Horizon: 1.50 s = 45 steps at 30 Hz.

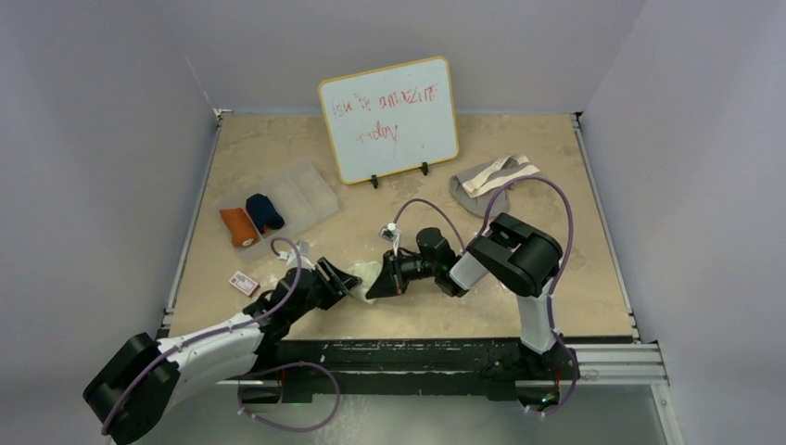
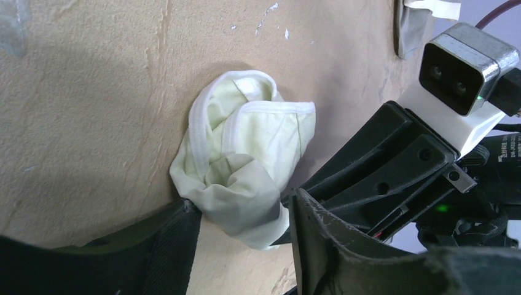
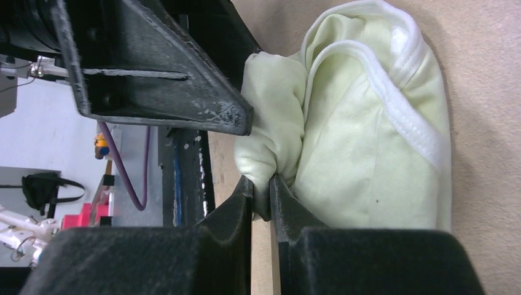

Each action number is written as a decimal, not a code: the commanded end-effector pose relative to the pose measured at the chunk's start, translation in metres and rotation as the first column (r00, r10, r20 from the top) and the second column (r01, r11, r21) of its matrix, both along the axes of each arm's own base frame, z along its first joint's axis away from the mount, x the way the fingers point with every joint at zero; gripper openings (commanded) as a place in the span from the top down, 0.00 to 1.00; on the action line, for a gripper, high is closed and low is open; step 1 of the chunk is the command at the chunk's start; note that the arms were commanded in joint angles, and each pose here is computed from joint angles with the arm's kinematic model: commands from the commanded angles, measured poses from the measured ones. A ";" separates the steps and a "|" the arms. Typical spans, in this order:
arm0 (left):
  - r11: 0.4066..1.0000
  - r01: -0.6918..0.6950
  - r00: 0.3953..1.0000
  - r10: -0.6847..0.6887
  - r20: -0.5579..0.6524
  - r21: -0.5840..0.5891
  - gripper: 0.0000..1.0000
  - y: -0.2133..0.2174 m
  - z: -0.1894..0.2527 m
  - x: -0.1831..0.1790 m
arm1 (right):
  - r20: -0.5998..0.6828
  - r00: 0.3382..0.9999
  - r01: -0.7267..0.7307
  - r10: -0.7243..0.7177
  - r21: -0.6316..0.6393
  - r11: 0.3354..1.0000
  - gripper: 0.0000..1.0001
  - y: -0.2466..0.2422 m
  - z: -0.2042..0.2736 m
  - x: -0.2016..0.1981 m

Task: Roll the underwear
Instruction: Roll the underwear to the center of the board.

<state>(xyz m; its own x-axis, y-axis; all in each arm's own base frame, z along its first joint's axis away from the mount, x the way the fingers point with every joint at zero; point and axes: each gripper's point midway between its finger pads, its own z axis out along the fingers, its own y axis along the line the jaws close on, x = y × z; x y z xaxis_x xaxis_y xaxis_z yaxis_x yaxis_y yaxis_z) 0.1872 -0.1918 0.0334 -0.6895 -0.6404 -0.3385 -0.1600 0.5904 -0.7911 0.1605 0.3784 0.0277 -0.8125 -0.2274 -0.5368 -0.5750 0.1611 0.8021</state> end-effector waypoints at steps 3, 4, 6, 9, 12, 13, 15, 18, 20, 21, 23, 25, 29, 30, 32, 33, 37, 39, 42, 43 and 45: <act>0.996 0.005 0.999 -0.001 -0.040 0.091 0.57 0.008 -0.027 -0.002 | -0.085 0.996 -0.013 0.011 -0.029 0.999 0.88 -0.010 -0.008 -0.005; 0.994 0.017 0.998 -0.011 -0.055 0.110 0.64 0.007 -0.031 -0.003 | -0.086 0.996 -0.012 0.009 -0.030 0.999 0.87 -0.010 -0.008 -0.003; 0.990 0.034 0.995 -0.021 -0.094 0.140 0.73 0.007 -0.039 -0.005 | -0.089 0.996 -0.010 0.007 -0.034 0.999 0.86 -0.010 -0.007 -0.002; 0.988 0.036 0.992 -0.017 -0.127 0.150 0.81 0.007 -0.046 -0.007 | -0.073 0.997 0.002 -0.005 -0.031 1.000 0.81 -0.011 -0.003 0.003; 0.987 0.029 0.990 -0.006 -0.141 0.160 0.88 0.007 -0.045 -0.006 | -0.013 1.000 0.009 -0.009 -0.016 1.000 0.68 -0.012 0.009 0.006; 0.985 0.026 0.989 -0.001 -0.146 0.169 0.89 0.008 -0.044 -0.005 | 0.004 1.000 0.019 -0.018 -0.029 0.999 0.63 -0.014 0.011 0.007; 0.983 0.018 0.988 0.011 -0.153 0.185 0.92 0.009 -0.041 -0.003 | 0.066 0.997 0.036 -0.031 -0.073 0.997 0.56 -0.018 0.013 0.013; 0.980 0.001 0.987 0.031 -0.160 0.198 0.97 0.011 -0.036 -0.002 | 0.215 0.975 0.082 -0.047 -0.157 0.984 0.51 -0.025 0.020 0.029; 0.981 -0.007 0.985 0.040 -0.165 0.196 1.00 0.012 -0.033 -0.002 | 0.321 0.944 0.139 -0.076 -0.179 0.974 0.49 -0.033 0.027 0.038; 0.981 -0.012 0.985 0.046 -0.169 0.194 1.00 0.012 -0.033 -0.002 | 0.375 0.923 0.167 -0.086 -0.191 0.967 0.49 -0.037 0.030 0.042; 0.982 -0.019 0.983 0.052 -0.175 0.188 1.00 0.012 -0.031 -0.002 | 0.503 0.860 0.215 -0.085 -0.206 0.955 0.49 -0.042 0.036 0.049; 0.982 -0.020 0.981 0.055 -0.185 0.188 1.00 0.011 -0.031 -0.002 | 0.623 0.780 0.244 -0.062 -0.211 0.947 0.49 -0.043 0.043 0.051; 0.982 -0.021 0.977 0.060 -0.205 0.186 1.00 0.009 -0.030 -0.001 | 0.814 0.580 0.203 0.024 -0.173 0.964 0.49 -0.027 0.058 0.033; 0.983 -0.021 0.976 0.060 -0.208 0.184 1.00 0.008 -0.030 -0.002 | 0.844 0.534 0.182 0.047 -0.169 0.969 0.49 -0.022 0.060 0.027; 0.983 -0.022 0.975 0.061 -0.212 0.180 1.00 0.007 -0.028 -0.001 | 0.878 0.473 0.167 0.070 -0.167 0.972 0.49 -0.014 0.062 0.020; 0.983 -0.025 0.975 0.064 -0.215 0.180 1.00 0.007 -0.028 -0.001 | 0.888 0.452 0.157 0.087 -0.175 0.972 0.49 -0.010 0.061 0.017; 0.983 -0.028 0.973 0.067 -0.220 0.179 1.00 0.007 -0.026 -0.001 | 0.906 0.404 0.147 0.127 -0.201 0.968 0.50 0.002 0.053 0.013; 0.983 -0.028 0.973 0.068 -0.221 0.179 1.00 0.007 -0.026 -0.001 | 0.910 0.385 0.130 0.152 -0.216 0.968 0.50 0.008 0.048 0.010; 0.983 -0.029 0.972 0.069 -0.224 0.179 1.00 0.007 -0.026 -0.001 | 0.914 0.369 0.129 0.170 -0.232 0.964 0.50 0.013 0.044 0.009; 0.984 -0.028 0.972 0.068 -0.225 0.178 1.00 0.007 -0.026 -0.001 | 0.914 0.366 0.128 0.173 -0.234 0.964 0.50 0.015 0.043 0.009; 0.984 -0.028 0.971 0.068 -0.228 0.178 1.00 0.007 -0.026 -0.002 | 0.916 0.362 0.126 0.172 -0.231 0.965 0.51 0.018 0.042 0.009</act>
